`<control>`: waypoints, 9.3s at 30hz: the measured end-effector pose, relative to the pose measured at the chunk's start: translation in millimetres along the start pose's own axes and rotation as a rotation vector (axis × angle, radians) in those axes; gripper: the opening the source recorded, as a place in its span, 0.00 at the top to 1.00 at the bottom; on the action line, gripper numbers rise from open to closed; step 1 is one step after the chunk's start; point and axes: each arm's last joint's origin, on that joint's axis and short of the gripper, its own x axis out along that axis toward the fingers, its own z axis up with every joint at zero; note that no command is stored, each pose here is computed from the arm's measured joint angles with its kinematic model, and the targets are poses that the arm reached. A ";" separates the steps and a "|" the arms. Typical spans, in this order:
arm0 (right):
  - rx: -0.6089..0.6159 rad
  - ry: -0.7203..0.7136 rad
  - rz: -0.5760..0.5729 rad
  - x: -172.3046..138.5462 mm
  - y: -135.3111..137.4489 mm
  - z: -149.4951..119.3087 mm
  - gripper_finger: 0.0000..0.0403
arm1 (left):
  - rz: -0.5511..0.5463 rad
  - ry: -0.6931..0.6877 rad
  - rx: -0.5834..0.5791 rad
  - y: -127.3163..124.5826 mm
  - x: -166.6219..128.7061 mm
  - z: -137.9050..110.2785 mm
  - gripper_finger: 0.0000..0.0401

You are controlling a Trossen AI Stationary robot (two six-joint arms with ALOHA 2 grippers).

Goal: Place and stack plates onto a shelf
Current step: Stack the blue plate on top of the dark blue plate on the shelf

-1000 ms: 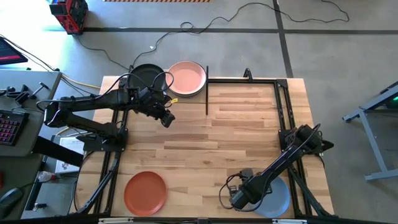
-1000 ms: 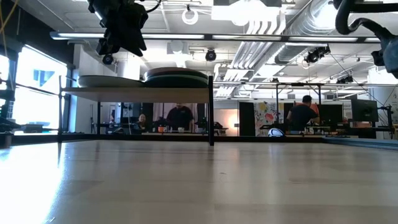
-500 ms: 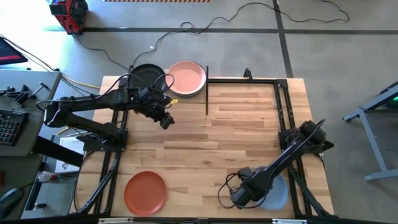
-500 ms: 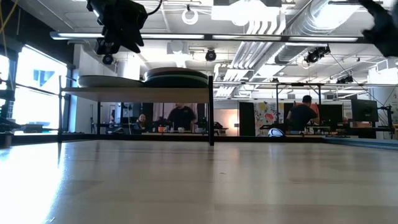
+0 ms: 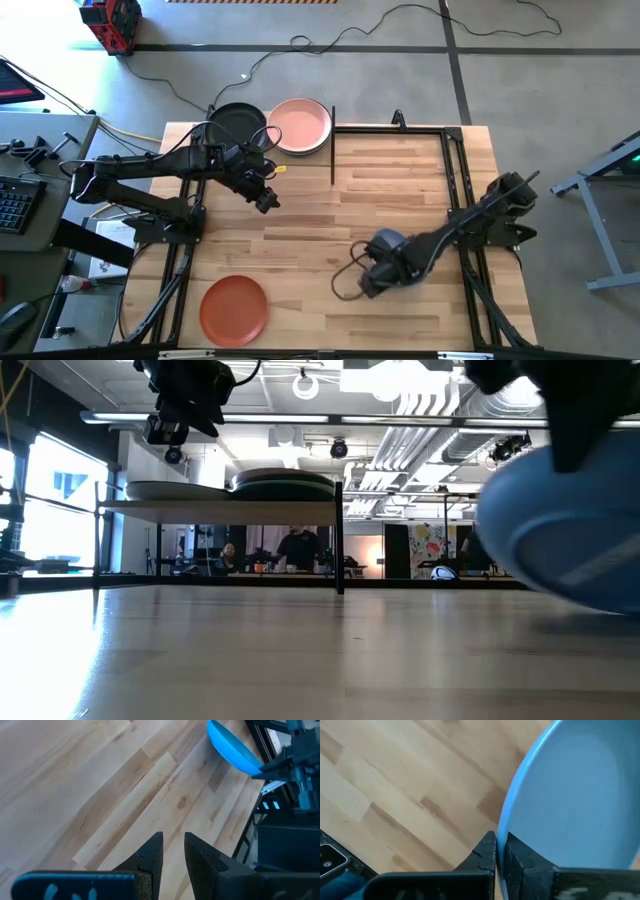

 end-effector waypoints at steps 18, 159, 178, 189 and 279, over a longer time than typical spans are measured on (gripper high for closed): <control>-0.490 -0.136 0.118 -53.4 -38.9 77.8 1.00 | 0.002 -0.003 -0.117 -0.2 0.1 -0.1 0.83; -1.602 -0.316 -0.046 -124.7 -68.3 118.2 0.69 | -0.055 -0.138 -0.478 10.1 8.1 31.1 0.98; -1.517 -0.310 -0.101 -129.3 -75.5 116.3 0.69 | 0.128 -0.509 -0.653 47.1 -79.8 8.1 0.98; -1.516 -0.313 -0.101 -129.4 -75.3 116.4 0.69 | 0.273 -0.778 -0.822 73.3 -124.5 -14.3 0.98; -1.467 -0.274 -0.107 -128.3 -79.0 116.2 0.69 | 0.443 -0.507 -0.943 112.6 -129.0 -24.3 0.79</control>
